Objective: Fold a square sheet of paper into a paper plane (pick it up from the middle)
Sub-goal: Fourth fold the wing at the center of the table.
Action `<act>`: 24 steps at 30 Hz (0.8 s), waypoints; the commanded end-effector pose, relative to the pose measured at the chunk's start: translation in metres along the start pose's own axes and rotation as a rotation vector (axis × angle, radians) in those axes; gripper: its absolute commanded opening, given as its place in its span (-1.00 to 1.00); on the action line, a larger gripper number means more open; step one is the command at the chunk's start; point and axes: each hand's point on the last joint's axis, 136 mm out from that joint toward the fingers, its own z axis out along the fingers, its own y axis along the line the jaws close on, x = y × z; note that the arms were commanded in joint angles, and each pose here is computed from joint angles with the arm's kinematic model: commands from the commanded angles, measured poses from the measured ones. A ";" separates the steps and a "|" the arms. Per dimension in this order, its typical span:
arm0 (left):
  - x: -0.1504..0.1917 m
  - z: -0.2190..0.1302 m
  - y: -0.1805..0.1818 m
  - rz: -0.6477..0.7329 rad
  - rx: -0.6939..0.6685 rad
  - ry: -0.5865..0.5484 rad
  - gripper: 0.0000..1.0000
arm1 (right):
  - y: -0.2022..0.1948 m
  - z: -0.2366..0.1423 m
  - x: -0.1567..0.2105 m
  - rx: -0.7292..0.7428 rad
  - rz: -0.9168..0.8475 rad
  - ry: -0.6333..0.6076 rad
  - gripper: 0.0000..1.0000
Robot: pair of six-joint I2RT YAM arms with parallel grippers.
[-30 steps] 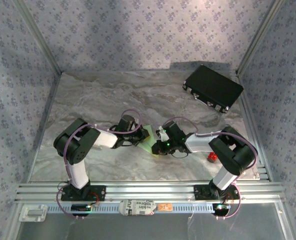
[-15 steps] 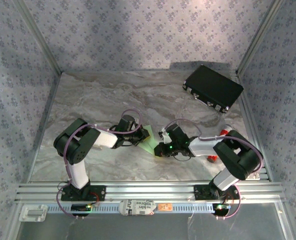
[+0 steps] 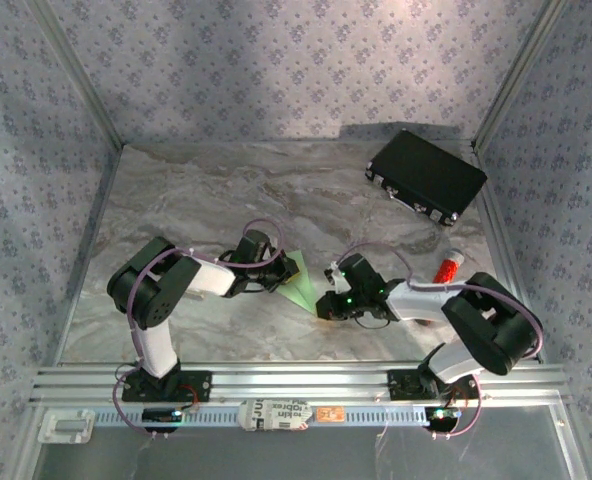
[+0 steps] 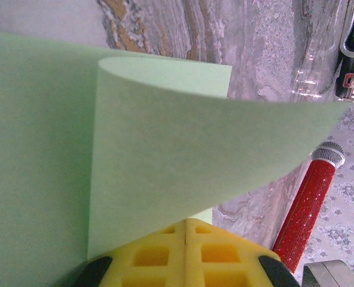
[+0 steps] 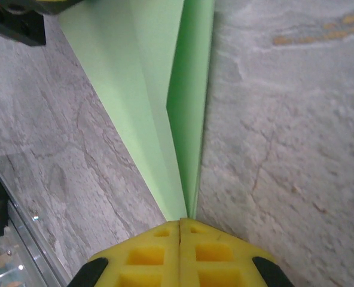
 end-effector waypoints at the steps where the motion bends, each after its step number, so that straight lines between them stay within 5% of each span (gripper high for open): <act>1: 0.004 0.001 0.060 -0.069 -0.183 -0.008 -0.95 | -0.035 -0.006 0.043 0.127 0.053 0.132 -0.90; 12: 0.005 0.000 0.057 -0.064 -0.173 -0.008 -0.95 | 0.029 -0.033 -0.020 -0.037 -0.029 -0.057 -0.89; 24: 0.005 0.002 0.057 -0.068 -0.170 -0.005 -0.95 | 0.049 0.007 -0.069 -0.050 0.016 -0.049 -0.86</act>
